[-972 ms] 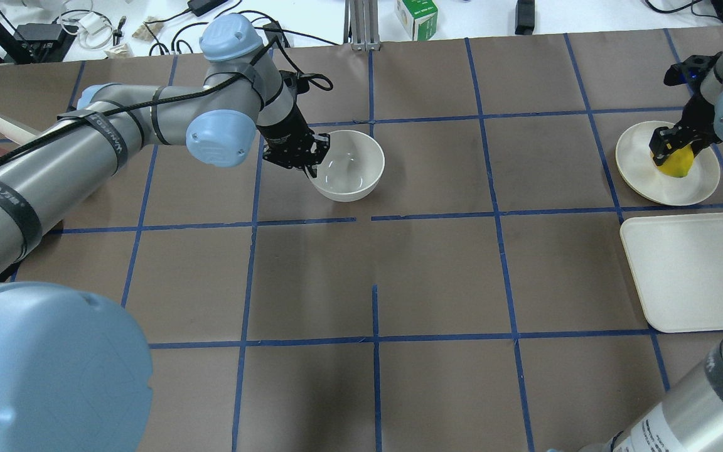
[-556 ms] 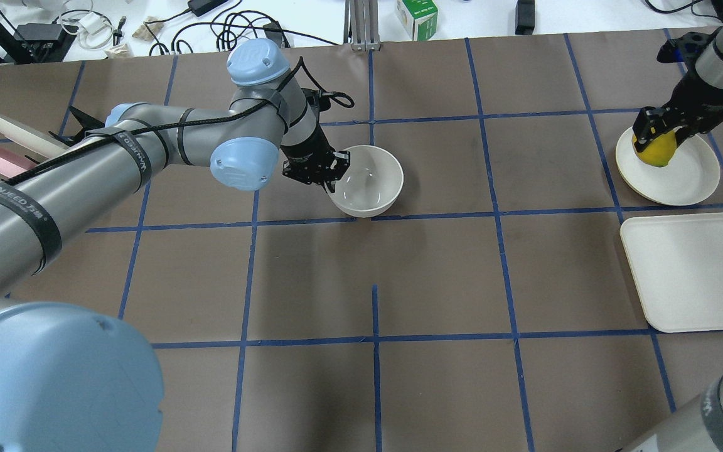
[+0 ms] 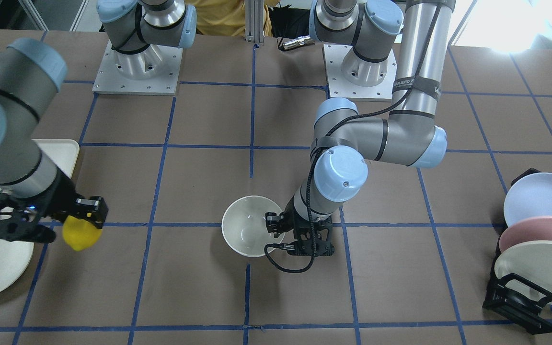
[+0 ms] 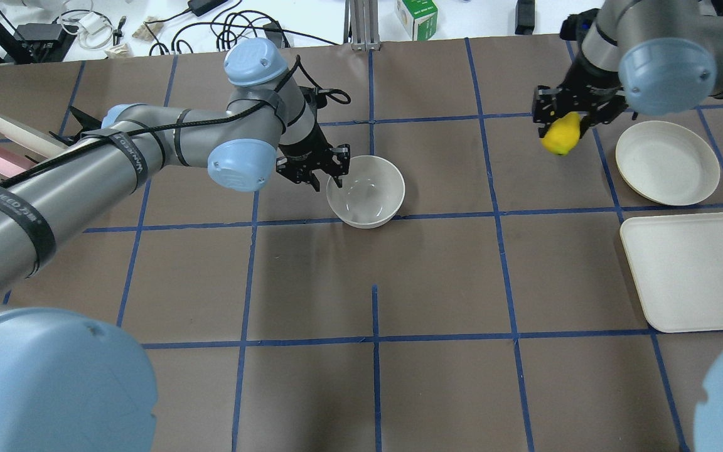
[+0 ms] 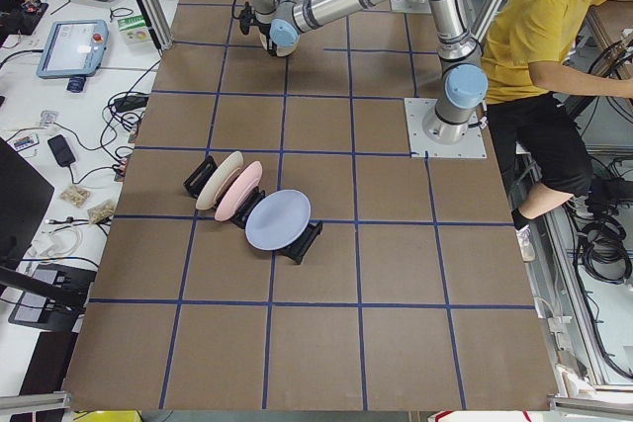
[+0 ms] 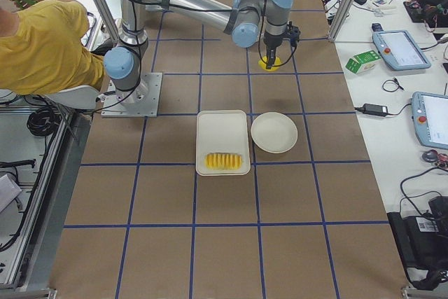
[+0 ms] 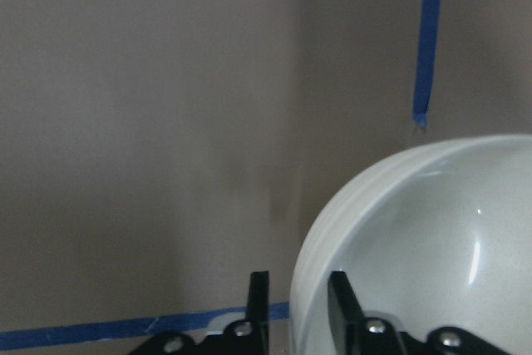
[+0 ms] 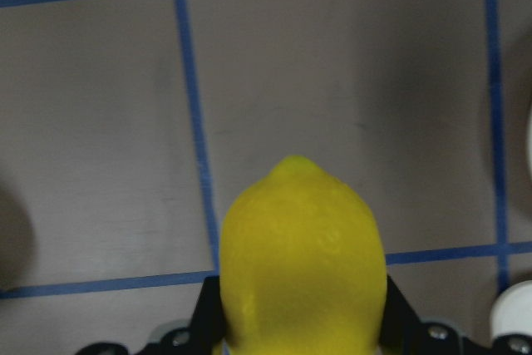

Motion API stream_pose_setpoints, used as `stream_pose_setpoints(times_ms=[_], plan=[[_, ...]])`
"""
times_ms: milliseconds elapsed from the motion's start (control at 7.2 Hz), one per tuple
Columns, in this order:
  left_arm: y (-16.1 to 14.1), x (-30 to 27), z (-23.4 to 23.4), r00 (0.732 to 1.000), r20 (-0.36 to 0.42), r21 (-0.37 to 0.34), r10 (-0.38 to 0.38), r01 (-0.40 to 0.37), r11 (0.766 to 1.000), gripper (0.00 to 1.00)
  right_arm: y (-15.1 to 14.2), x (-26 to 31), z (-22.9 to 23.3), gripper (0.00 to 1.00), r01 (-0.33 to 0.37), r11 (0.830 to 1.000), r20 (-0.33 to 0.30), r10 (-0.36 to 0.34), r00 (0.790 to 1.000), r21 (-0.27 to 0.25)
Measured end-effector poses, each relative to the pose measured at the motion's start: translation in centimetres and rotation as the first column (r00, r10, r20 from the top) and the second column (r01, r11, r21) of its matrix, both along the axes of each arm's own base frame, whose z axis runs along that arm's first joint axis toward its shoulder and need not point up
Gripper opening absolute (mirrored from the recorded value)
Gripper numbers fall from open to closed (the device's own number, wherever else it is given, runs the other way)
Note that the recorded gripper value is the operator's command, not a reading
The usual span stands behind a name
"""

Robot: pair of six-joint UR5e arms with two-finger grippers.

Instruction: Place bowl and put lemon in it

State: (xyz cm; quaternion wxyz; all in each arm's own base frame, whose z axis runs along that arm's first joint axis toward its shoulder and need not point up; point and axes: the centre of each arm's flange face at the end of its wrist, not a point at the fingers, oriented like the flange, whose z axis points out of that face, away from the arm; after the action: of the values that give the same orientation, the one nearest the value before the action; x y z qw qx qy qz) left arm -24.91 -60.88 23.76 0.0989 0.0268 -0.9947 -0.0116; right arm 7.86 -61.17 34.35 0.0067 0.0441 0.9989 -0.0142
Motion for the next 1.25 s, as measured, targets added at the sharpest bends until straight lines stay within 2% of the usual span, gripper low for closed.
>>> stream_pose_setpoints(times_ms=[278, 417, 556, 833, 972, 1250], plan=[[-0.8, 5.8, 6.5, 1.0, 0.004, 0.004, 0.031, -0.031, 1.0, 1.0, 1.2, 8.4, 0.2, 0.0, 0.039, 0.999, 0.049, -0.037, 0.998, -0.028], [-0.5, 8.9, 9.9, 1.0, 0.024, 0.015, 0.0, 0.0, 1.0, 1.0, 1.7, 11.3, 0.2, 0.0, 0.057, 0.998, 0.064, -0.054, 0.996, -0.042], [0.6, 12.2, 12.8, 0.995, 0.074, 0.037, -0.069, 0.067, 0.997, 1.0, 2.4, 14.2, -0.3, 0.0, 0.045, 0.998, 0.071, -0.042, 0.997, -0.045], [3.3, 16.8, 17.3, 0.974, 0.141, 0.065, -0.177, 0.169, 0.983, 1.0, 3.6, 20.3, -1.8, 0.0, -0.037, 0.996, 0.078, 0.043, 0.996, -0.076], [4.7, 17.3, 19.3, 0.971, 0.156, 0.056, -0.181, 0.175, 0.983, 1.0, 4.2, 23.3, -3.0, 0.0, -0.08, 0.993, 0.075, 0.086, 0.993, -0.081], [8.0, 15.9, 22.8, 0.973, 0.175, 0.035, -0.148, 0.144, 0.989, 1.0, 4.9, 26.7, -4.8, 0.0, -0.116, 0.991, 0.074, 0.121, 0.99, -0.069]])
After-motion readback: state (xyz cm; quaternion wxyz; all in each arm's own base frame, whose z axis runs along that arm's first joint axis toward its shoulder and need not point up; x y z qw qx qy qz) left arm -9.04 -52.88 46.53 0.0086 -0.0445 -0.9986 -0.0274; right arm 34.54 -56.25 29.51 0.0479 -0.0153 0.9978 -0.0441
